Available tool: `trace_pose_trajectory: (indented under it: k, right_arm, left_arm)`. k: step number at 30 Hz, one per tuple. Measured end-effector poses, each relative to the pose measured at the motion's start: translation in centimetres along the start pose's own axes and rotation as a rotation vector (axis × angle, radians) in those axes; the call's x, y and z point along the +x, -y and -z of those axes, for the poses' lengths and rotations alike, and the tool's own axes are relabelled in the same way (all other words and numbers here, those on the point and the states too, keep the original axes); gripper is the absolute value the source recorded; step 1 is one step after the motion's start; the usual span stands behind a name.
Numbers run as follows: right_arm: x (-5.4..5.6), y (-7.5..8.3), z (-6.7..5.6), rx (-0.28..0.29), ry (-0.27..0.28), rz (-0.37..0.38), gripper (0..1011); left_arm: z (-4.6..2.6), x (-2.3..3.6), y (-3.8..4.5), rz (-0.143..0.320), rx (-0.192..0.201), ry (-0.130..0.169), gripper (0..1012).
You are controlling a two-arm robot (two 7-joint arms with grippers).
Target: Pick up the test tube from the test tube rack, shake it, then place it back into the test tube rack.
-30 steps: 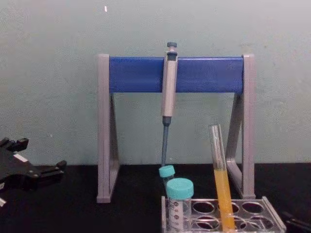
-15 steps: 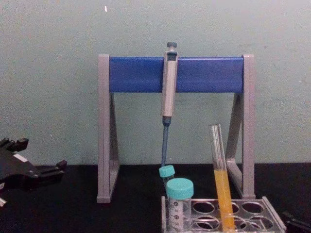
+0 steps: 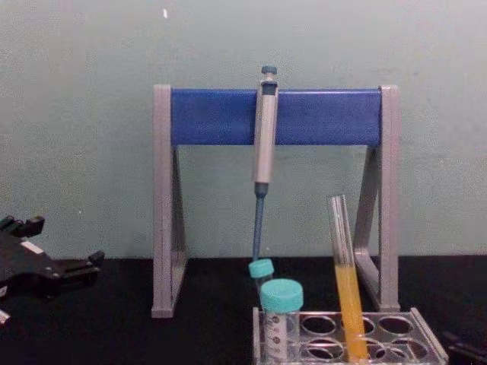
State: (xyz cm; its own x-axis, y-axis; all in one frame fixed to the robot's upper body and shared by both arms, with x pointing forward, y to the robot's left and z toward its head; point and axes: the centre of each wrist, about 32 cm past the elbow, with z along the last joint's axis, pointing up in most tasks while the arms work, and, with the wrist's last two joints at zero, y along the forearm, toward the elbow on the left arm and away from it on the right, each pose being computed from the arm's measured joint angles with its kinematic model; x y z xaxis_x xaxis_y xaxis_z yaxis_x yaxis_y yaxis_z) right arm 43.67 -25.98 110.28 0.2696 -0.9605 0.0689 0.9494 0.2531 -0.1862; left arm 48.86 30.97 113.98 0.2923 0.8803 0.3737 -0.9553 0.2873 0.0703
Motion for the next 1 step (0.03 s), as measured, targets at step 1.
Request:
trace_pose_trajectory:
  k: [1]
  right_arm:
    - [0.00,0.00,0.00,0.000,0.000,0.000,1000]
  left_arm:
    - [0.00,0.00,0.00,0.000,0.000,0.000,1002]
